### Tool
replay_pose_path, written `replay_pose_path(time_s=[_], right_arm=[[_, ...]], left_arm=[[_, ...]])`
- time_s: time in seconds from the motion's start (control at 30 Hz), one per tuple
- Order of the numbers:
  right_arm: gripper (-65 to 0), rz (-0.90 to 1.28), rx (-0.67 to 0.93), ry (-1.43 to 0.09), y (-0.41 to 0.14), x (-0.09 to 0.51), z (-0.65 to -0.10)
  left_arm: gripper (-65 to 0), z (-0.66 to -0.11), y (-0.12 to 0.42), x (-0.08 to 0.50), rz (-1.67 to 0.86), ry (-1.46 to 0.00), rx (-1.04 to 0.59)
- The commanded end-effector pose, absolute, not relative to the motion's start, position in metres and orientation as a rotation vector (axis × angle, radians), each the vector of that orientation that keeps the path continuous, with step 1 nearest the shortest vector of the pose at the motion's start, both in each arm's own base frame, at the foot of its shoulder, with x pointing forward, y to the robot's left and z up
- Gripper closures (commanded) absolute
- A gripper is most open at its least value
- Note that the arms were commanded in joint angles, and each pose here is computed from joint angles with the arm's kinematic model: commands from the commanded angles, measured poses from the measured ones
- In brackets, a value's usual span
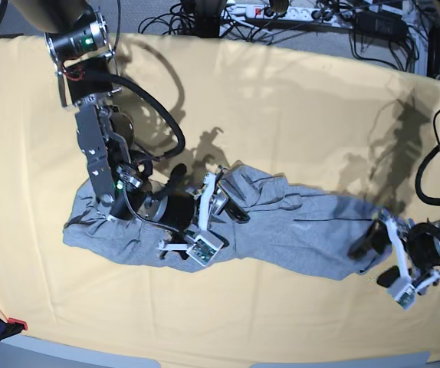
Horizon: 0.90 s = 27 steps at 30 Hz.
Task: Layout the t-shirt on the table in an organized manner, then fold the t-shirt properly
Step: 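Grasp the shirt with the right gripper and pull it outward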
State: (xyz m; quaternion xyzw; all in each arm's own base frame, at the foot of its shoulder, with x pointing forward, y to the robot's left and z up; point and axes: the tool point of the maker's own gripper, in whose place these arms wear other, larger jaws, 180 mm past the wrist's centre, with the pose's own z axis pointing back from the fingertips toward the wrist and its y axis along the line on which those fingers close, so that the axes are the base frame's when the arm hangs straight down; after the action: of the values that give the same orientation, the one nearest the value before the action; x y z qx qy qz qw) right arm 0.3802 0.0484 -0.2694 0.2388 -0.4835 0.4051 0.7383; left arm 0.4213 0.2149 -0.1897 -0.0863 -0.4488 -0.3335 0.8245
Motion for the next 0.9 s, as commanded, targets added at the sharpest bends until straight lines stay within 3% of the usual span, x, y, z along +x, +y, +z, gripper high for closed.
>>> replay_pose_path(time_s=[0.0,0.13,0.27,0.53,0.87], right_arm=[[-34.0,0.900,0.556,-1.107,0.058,0.387,-0.252],[-34.6,0.899,0.567,-1.062,0.065,0.391,-0.264],[-39.2,0.873,0.551,-1.045,0.062,0.396,-0.278],[-38.2,0.868,0.569,-0.985,0.068,0.396,-0.310],[0.0,0.850,0.598,-1.056,0.083,0.407,-0.286]], left_arm=[[-49.4,-0.159,0.224,0.429,-0.695,-1.037,-0.161],[-49.4,-0.141,0.237,0.431,-0.659,-1.084,-0.142],[-49.4,-0.143,0.241,0.430,-0.657,-1.075,-0.133],[-49.4,-0.156,0.239,0.425,-0.652,-1.050,-0.152],[-49.4,-0.156,0.239,0.425,-0.651,-1.050,-0.153]])
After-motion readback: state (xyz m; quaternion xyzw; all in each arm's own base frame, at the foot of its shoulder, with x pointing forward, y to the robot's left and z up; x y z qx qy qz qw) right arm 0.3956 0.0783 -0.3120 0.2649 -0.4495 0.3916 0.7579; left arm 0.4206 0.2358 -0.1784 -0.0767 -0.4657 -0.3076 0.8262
